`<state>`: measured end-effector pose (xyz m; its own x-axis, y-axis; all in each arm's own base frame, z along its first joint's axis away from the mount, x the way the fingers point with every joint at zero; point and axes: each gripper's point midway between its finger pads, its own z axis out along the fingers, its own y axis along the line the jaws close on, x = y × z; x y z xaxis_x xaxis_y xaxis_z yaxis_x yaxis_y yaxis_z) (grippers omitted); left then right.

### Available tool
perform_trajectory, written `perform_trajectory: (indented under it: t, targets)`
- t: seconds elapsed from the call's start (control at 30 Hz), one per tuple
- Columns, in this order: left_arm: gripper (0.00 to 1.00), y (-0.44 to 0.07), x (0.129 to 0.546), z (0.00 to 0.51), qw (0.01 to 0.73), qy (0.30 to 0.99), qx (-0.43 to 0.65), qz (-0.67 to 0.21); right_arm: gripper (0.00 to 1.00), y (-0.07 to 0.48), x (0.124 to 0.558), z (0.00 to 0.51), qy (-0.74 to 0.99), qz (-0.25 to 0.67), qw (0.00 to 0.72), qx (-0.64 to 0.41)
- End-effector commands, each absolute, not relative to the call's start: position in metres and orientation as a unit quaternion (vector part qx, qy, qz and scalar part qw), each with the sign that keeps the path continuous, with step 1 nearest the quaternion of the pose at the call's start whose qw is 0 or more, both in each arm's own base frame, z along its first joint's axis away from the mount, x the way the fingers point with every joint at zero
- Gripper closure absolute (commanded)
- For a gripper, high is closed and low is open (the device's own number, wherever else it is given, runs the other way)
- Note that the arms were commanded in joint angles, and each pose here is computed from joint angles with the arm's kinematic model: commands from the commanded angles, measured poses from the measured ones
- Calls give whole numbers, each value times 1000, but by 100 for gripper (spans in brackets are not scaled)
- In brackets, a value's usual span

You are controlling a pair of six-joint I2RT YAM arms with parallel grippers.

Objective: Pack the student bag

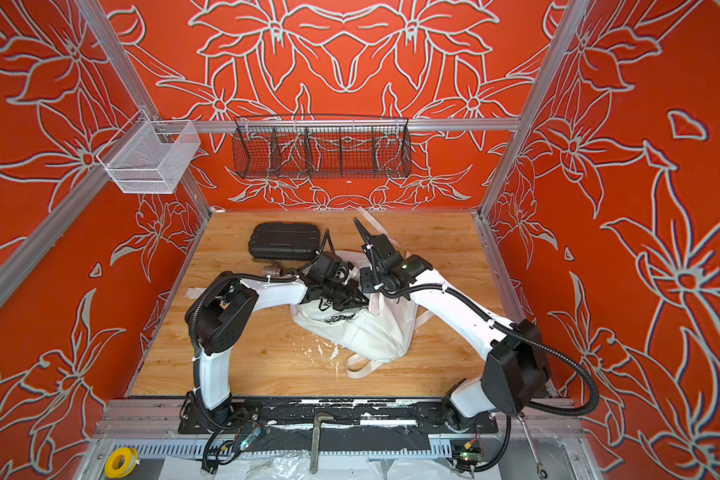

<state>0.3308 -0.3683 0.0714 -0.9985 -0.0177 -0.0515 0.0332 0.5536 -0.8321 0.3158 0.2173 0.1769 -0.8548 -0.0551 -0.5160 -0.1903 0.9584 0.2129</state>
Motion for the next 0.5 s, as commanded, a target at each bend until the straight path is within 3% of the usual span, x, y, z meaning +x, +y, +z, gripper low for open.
perform_trajectory:
  t: [0.0,0.47]
  targets:
    - [100,-371,328,74,10,878,7,-478,81,215,300,158,970,119,202,-62]
    - [100,-364,331,83,22,882,2,-470,85,178,279,90,994,10,107,-24]
